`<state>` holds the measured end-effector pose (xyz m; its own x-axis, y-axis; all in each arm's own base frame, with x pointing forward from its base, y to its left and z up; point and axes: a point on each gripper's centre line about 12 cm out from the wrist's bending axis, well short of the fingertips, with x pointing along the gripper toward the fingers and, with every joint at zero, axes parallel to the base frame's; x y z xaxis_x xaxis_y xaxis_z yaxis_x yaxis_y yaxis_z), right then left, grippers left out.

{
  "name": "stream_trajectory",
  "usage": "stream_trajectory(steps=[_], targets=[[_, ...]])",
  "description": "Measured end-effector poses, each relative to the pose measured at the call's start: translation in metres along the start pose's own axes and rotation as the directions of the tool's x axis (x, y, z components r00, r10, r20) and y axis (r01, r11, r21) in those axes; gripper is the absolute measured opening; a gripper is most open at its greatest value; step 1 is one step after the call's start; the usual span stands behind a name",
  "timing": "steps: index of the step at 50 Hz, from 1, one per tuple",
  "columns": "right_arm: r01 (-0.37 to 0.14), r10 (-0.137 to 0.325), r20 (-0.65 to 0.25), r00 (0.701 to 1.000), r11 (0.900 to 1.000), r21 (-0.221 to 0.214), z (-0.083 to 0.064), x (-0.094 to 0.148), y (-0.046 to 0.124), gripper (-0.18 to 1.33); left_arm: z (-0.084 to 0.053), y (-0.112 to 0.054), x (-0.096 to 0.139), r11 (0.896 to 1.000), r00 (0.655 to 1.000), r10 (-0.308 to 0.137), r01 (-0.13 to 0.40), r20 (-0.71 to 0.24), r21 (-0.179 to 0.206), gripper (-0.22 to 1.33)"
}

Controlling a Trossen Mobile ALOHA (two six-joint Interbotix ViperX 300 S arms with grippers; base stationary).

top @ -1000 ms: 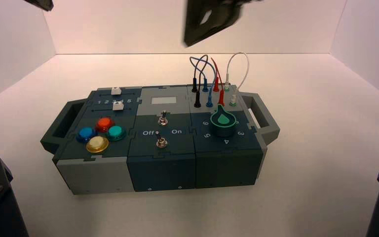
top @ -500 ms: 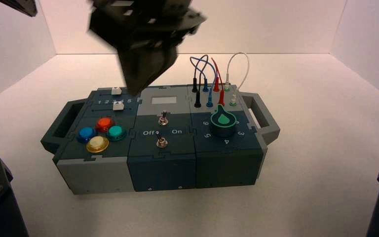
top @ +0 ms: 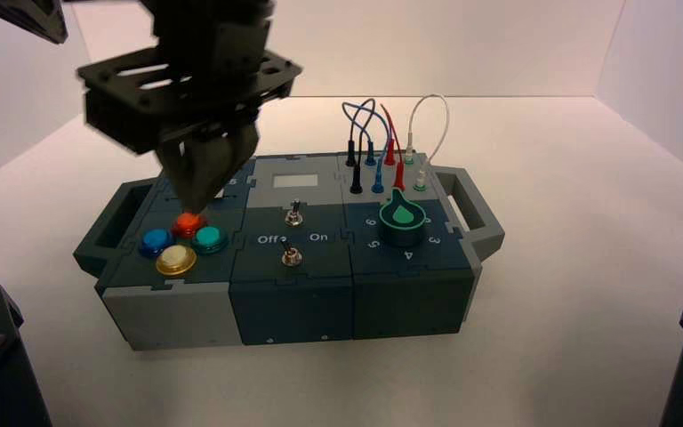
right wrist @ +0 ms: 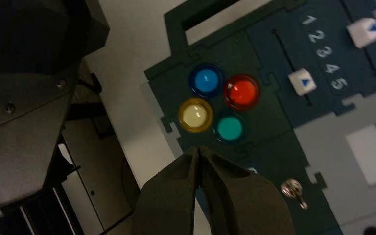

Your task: Push the yellow button with the right gripper.

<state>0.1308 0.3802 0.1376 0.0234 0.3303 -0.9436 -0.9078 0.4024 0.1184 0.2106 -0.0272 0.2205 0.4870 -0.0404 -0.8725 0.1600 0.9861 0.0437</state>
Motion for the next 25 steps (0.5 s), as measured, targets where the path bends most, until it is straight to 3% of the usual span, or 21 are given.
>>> stream_trajectory(steps=[18,25], targets=[[-0.006,0.005,-0.058,0.998,0.9998,-0.020,0.008,0.020,0.008,-0.14,0.000,-0.010,0.006,0.999,0.999,-0.022,0.023,-0.025,0.039,-0.16],[-0.006,0.005,-0.077,0.997,0.9998,-0.018,0.008,0.028,0.008,-0.14,0.000,-0.010,0.007,0.999,0.999,-0.022,0.023,-0.029,0.037,-0.16]])
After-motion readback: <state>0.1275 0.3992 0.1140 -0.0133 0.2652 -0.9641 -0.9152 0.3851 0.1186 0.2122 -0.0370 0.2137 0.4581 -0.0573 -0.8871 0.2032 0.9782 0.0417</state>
